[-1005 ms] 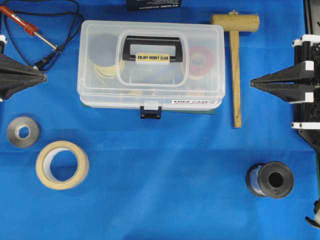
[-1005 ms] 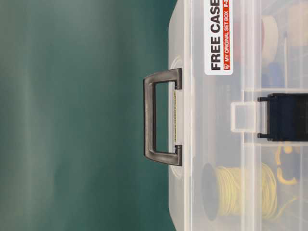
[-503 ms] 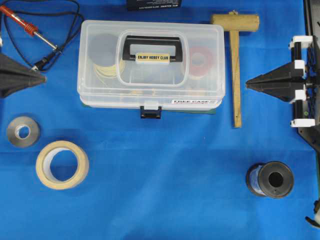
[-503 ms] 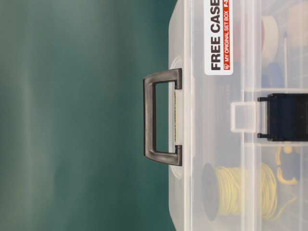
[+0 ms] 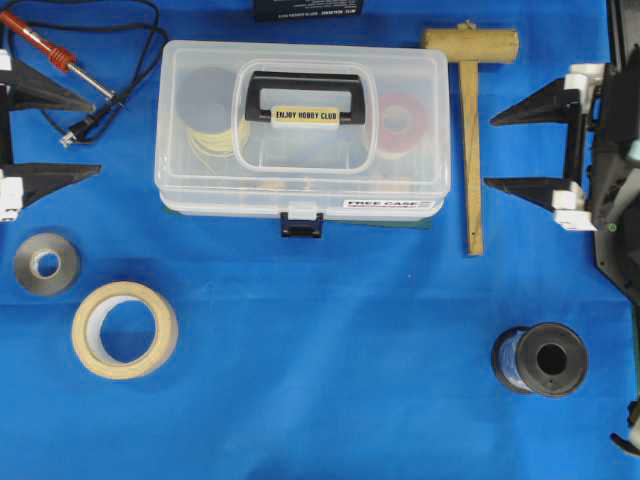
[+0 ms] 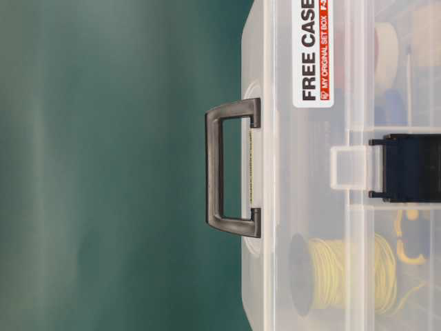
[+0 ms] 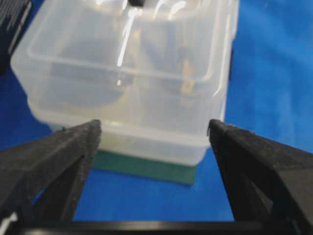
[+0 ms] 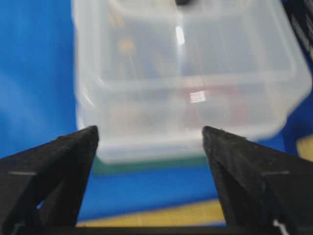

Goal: Open the tool box with both arms.
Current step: 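Move both grippers inward to the lid edges on either side of the box, then grip the lid edges with both grippers and lift the lid upward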

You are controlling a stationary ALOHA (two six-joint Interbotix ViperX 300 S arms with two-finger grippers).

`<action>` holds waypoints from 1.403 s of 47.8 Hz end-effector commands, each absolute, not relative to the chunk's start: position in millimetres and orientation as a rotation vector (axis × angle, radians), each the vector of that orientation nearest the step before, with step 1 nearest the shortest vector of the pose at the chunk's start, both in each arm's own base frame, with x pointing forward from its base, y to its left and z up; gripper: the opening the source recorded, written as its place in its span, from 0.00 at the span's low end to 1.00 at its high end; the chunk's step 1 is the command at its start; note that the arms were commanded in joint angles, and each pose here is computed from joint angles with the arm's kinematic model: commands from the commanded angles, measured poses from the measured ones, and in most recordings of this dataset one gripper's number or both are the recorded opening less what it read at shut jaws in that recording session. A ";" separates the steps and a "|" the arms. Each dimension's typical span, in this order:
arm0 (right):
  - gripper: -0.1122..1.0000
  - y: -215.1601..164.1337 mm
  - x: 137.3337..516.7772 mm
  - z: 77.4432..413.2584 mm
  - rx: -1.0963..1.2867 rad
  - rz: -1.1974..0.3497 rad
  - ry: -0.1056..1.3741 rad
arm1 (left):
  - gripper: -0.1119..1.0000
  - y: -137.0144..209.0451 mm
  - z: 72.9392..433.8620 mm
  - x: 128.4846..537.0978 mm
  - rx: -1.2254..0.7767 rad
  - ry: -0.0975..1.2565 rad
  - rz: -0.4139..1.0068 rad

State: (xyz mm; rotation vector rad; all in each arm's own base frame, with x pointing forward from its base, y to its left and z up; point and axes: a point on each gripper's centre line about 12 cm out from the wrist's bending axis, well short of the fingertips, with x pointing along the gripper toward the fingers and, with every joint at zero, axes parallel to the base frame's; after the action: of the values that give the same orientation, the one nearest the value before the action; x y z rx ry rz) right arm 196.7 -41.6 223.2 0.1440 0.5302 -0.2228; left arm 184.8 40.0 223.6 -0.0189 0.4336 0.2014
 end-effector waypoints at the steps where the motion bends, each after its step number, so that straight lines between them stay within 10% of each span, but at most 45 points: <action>1: 0.83 -48.2 200.0 219.7 0.146 -0.249 0.559 | 0.90 45.6 220.9 189.2 -0.021 0.445 0.223; 67: 0.84 -57.5 258.4 214.3 0.071 -0.217 0.614 | 0.91 56.1 190.1 257.6 -0.020 0.530 0.201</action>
State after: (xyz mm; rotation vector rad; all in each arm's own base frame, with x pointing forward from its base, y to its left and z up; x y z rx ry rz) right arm 245.8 -63.0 188.2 0.0655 0.7014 -0.2379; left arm 242.9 56.3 168.7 -0.0240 0.6097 0.2075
